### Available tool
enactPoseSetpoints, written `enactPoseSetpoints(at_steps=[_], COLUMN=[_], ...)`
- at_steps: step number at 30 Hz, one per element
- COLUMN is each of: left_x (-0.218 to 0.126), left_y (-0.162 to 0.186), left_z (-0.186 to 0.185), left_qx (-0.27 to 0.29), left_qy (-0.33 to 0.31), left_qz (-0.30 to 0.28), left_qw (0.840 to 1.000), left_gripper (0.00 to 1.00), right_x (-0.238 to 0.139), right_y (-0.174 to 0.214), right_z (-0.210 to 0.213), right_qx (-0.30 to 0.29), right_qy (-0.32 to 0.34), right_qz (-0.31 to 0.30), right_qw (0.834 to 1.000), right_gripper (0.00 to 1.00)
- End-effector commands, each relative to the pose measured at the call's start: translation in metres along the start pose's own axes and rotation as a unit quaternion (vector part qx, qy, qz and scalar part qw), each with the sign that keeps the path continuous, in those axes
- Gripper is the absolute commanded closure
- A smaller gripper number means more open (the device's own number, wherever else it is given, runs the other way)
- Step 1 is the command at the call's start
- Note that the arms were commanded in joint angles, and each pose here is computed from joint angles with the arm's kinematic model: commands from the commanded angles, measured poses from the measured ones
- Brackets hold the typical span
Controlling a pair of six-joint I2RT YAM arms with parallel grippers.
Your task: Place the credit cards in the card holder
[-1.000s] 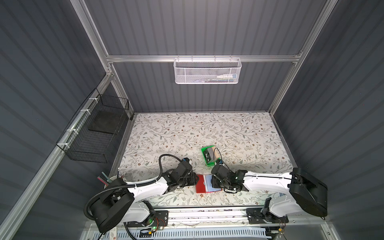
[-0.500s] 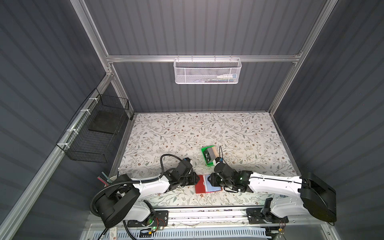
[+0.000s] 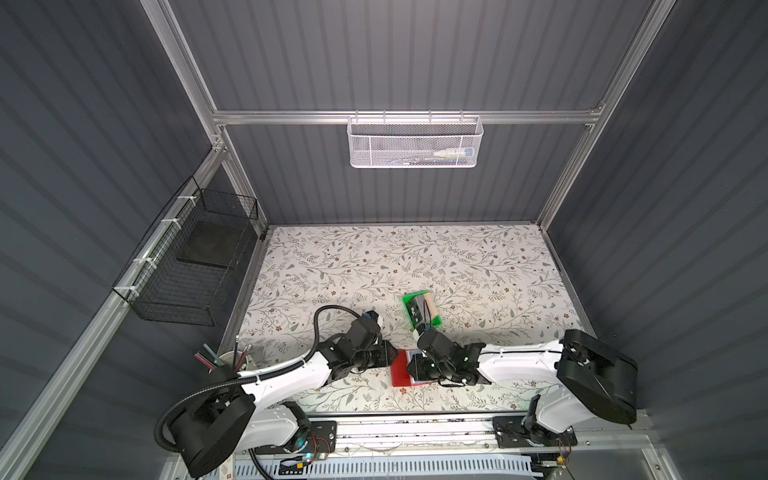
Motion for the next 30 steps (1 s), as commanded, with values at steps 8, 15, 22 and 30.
enactPoseSetpoints(at_steps=[8,15,22,30], left_x=[-0.016,-0.006,0.018,0.032], left_y=[0.001,0.002,0.013,0.015], left_z=[-0.010,-0.016,-0.021,-0.004], left_qx=[0.018,0.006,0.017,-0.001], left_qy=[0.028,0.066,0.037,-0.014], left_qz=[0.011,0.016,0.023,0.025], left_qw=[0.999,0.998,0.999,1.000], left_gripper=[0.64,0.65,0.68,0.73], right_x=[0.010,-0.014,-0.036,-0.037], right_y=[-0.004,-0.013,-0.013,-0.002], right_z=[0.000,0.004,-0.013,-0.034], right_qx=[0.009,-0.004,0.003,0.022], right_qy=[0.024,0.023,0.047,0.069], right_qz=[0.009,-0.033,-0.046,-0.027], right_qw=[1.000,0.999,0.998,0.997], right_gripper=[0.85,0.85,0.84,0.83])
Point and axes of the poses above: each gripper's point midway between its finger pads, its own x axis out along the fingers, its own z axis along the line the jaws close on, y = z × x, the point moved 8 cm from there along -x, back along the fingers, and after that the axes turned 13 degrees about -x, right-handed, at the moved point
